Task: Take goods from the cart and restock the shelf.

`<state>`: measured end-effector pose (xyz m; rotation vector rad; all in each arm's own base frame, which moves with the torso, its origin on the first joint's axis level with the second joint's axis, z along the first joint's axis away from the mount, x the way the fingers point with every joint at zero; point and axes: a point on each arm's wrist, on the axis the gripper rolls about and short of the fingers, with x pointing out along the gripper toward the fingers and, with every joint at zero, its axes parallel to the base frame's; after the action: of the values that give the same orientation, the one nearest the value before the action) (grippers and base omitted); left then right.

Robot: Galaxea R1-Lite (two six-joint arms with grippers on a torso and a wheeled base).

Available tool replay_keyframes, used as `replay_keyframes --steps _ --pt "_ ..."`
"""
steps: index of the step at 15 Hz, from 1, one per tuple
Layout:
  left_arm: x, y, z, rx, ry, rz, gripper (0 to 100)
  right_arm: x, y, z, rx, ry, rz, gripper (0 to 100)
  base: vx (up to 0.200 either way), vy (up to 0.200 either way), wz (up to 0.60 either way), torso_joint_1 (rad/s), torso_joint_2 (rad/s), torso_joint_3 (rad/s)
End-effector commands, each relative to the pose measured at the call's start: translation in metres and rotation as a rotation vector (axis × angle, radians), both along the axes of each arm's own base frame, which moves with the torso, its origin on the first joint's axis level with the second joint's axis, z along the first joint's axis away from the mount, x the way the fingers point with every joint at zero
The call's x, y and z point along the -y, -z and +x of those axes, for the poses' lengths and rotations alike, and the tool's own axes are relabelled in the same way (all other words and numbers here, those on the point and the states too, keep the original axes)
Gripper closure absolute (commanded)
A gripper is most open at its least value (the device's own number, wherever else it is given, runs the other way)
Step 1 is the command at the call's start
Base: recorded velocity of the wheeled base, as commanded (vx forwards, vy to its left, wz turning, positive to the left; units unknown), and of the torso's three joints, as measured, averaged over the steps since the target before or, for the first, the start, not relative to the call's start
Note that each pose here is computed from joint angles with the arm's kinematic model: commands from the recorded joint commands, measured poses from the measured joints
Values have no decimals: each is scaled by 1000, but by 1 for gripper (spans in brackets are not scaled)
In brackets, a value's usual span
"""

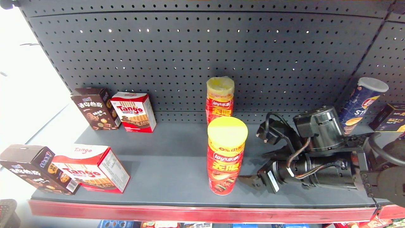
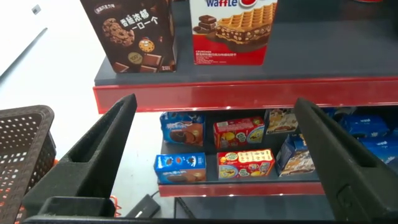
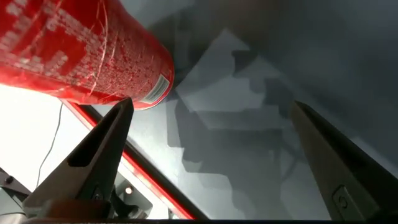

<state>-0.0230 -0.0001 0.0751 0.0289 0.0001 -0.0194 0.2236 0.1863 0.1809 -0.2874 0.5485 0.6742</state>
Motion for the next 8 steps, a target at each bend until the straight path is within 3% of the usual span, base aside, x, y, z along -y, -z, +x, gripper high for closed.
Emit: replay_keyframes --steps 1,5,8 --pt "0 0 0 -3 1 0 0 -2 3 0 -6 -4 -5 0 0 0 0 0 0 0" --pt "0 0 0 -3 1 0 0 5 -1 -4 2 7 2 0 0 0 0 0 0 0" --pt "0 0 0 -3 2 3 0 18 -23 -5 66 61 58 0 0 0 0 0 0 0"
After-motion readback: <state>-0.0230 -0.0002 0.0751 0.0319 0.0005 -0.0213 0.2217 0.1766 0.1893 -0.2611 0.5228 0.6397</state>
